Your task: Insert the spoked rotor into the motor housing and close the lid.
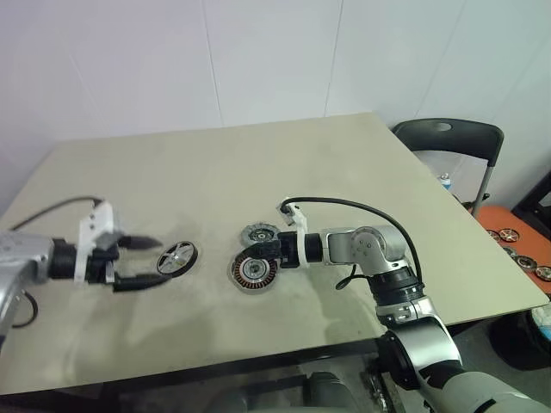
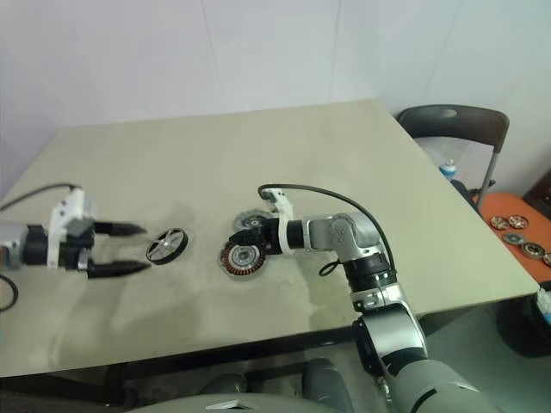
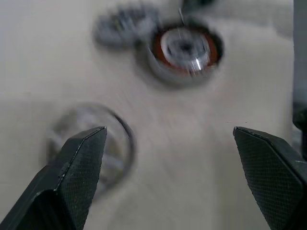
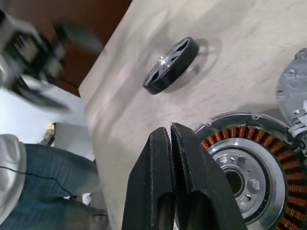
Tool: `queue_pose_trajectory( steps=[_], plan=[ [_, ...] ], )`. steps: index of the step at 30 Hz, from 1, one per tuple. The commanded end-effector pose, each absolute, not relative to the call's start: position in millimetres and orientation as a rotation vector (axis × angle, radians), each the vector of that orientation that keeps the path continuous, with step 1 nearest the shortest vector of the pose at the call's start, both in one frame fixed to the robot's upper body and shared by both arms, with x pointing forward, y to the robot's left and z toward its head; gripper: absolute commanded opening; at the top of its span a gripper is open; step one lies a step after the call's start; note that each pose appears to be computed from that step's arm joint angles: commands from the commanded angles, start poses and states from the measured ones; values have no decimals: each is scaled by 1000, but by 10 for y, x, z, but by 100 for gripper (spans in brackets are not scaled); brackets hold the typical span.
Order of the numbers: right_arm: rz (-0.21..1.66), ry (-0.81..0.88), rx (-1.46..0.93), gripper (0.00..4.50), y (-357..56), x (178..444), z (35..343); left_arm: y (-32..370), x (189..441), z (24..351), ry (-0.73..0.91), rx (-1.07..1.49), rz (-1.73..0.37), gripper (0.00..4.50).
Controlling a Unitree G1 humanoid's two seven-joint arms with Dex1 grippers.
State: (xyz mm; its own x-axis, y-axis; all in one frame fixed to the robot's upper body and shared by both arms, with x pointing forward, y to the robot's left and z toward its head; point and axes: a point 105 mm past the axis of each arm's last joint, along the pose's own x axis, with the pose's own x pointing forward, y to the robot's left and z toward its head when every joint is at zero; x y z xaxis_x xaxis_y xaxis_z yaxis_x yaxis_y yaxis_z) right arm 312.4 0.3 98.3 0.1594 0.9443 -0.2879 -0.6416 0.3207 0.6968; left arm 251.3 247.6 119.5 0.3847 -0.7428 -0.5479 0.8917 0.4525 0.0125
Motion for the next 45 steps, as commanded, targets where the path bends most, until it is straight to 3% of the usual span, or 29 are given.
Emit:
queue_pose_trajectory(
  steps=[1, 8, 23, 45],
  plan=[
    [1232, 740, 463, 15, 82, 3109, 1065, 2422, 2528, 1097, 453, 503, -1058, 450],
    [1213, 741, 444, 15, 27, 3118, 1021, 2477, 2656, 986, 378, 664, -1028, 450],
    [1156, 728, 439, 15, -71, 3141, 982, 2425, 2895, 783, 399, 670, -1060, 450],
    [1110, 727, 438, 15, -92, 3178, 941, 2398, 2890, 685, 451, 680, -1114, 450]
  ],
)
